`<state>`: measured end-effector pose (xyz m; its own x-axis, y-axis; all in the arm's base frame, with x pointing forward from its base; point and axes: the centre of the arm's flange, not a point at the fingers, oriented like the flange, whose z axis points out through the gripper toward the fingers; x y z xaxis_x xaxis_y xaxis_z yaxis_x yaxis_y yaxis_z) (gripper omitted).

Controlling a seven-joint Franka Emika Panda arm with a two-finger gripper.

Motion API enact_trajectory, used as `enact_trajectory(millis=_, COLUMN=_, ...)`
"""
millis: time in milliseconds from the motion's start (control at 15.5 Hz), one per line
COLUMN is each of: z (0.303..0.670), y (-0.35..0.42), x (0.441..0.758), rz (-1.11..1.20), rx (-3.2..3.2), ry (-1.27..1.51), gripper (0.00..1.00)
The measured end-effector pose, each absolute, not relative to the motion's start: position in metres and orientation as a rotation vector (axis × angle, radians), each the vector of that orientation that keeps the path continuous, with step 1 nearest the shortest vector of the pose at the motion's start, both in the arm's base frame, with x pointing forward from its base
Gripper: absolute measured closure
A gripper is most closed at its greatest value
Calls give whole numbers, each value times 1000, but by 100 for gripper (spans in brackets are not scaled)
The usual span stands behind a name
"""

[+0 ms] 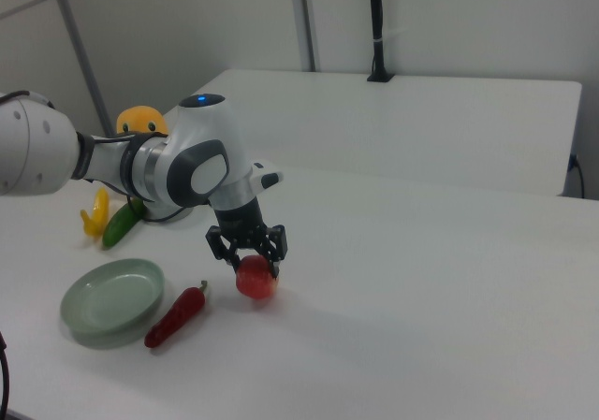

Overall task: Red apple placed in the center of the desktop
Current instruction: 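Lower the apple onto the table beside the red chili pepper, then open the gripper to release the apple and raise it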

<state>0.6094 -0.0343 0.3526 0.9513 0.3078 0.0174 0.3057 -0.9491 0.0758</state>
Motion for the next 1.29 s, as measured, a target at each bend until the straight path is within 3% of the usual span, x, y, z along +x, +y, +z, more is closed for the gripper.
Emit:
enact_trajectory(millis=582, z=345, y=-33, x=612, rz=41, rx=3031, ry=481, gripper=28)
enact_trajectory(millis=646, z=345, y=-33, x=612, rz=40, rx=3031, ry=483, gripper=26)
enact_trajectory(millis=776, z=343, y=-32, x=612, rz=36, rx=3030, ry=489, gripper=6)
enact_trajectory(millis=840, z=343, y=-32, x=612, rz=35, rx=3030, ry=490, gripper=1)
enact_trajectory(millis=1293, z=353, y=-34, x=616, rz=66, rx=3026, ry=485, gripper=0)
